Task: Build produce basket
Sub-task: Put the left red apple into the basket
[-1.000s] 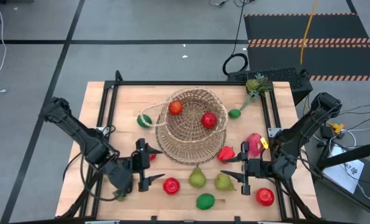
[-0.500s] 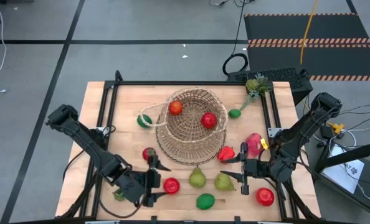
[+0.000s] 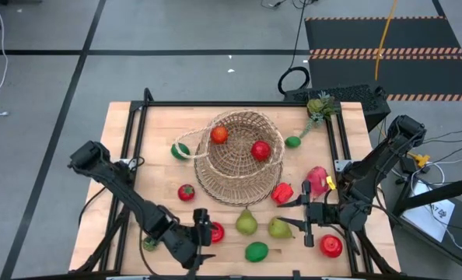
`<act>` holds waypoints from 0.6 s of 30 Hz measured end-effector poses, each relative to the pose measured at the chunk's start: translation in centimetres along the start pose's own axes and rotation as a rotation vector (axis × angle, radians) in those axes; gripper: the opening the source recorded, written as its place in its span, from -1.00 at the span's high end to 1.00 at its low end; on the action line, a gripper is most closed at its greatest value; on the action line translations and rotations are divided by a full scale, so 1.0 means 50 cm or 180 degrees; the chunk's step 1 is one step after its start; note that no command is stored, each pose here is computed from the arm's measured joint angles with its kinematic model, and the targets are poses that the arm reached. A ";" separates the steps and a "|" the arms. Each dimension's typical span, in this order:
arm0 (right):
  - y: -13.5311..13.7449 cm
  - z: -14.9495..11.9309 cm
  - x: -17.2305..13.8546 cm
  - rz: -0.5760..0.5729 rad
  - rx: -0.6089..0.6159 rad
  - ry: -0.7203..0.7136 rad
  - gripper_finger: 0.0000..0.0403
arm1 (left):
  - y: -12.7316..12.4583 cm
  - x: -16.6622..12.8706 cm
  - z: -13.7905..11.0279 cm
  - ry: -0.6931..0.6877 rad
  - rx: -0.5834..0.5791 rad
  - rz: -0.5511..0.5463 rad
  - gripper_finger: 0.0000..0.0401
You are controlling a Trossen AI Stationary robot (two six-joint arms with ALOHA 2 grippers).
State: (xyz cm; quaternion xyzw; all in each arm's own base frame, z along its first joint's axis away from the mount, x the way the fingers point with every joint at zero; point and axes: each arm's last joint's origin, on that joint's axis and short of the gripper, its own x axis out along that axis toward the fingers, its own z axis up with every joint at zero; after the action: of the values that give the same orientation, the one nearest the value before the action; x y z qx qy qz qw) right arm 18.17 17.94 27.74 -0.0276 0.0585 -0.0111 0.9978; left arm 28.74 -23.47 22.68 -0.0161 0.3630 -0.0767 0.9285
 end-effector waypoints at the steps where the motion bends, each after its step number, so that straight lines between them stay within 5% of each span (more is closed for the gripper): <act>1: 0.000 -0.001 0.000 -0.0001 -0.0007 0.0006 0.26 | -0.003 0.008 -0.006 0.0038 -0.0004 0.0017 -0.99; 18: -0.001 -0.007 0.000 0.0000 0.0004 0.0084 0.26 | 0.002 0.038 -0.038 0.0173 -0.0278 0.0441 -0.99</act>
State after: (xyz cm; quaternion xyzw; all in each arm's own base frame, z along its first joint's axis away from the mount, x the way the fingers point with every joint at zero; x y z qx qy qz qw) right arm 18.12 17.89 27.39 -0.0269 0.0717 -0.0115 0.9970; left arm 28.84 -23.64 20.00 -0.0294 0.3913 0.0032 0.9198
